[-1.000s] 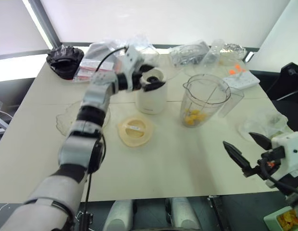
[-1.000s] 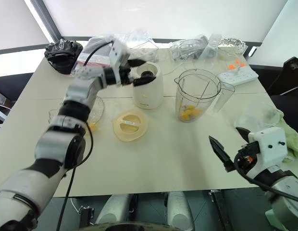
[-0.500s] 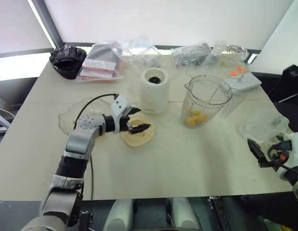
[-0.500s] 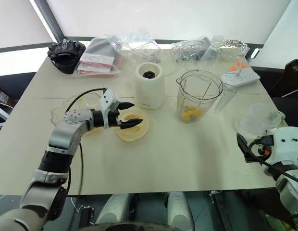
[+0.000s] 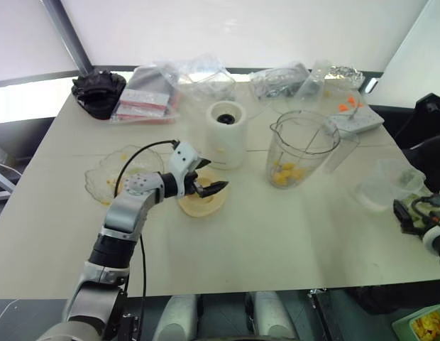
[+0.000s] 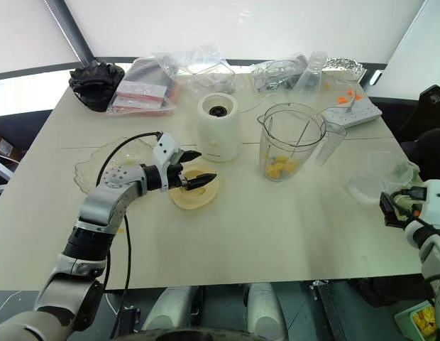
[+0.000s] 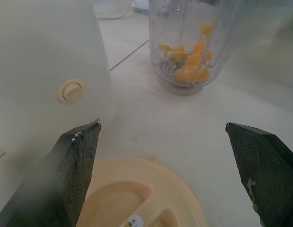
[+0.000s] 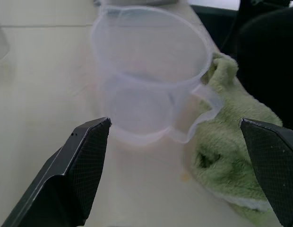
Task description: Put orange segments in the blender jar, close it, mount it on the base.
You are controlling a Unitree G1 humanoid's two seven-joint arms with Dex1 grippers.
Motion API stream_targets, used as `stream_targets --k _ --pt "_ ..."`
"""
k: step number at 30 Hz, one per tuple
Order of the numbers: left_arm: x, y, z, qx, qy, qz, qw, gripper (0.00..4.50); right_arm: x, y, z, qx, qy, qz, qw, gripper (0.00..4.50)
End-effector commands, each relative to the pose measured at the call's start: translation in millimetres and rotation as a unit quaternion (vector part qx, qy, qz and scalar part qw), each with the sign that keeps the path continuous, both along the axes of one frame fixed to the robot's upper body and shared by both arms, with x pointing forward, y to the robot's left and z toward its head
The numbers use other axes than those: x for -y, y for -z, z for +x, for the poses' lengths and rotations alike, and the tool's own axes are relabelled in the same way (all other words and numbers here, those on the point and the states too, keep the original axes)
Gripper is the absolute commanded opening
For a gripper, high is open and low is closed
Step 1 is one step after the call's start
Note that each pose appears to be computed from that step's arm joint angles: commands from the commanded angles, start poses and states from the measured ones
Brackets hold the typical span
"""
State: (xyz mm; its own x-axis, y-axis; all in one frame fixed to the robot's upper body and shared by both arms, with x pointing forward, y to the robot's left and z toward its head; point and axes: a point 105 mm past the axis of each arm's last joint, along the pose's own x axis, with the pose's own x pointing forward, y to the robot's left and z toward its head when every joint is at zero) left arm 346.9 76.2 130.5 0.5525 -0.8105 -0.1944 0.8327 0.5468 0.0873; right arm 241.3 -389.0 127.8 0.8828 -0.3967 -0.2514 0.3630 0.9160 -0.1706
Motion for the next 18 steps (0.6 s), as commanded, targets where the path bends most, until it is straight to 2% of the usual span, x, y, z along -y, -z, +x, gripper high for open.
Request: stream_targets --k 1,18 --pt "2.5 -12.7 0.0 0.026 0.003 -0.012 1.000 4.43 19.5 -8.2 -0.9 0.007 0.038 -0.019 0.999 4.50" --pt "0.3 -19.9 2.8 0.041 -0.006 -0.013 0.999 4.43 41.6 -0.2 6.6 0.001 0.068 -0.019 0.998 4.50"
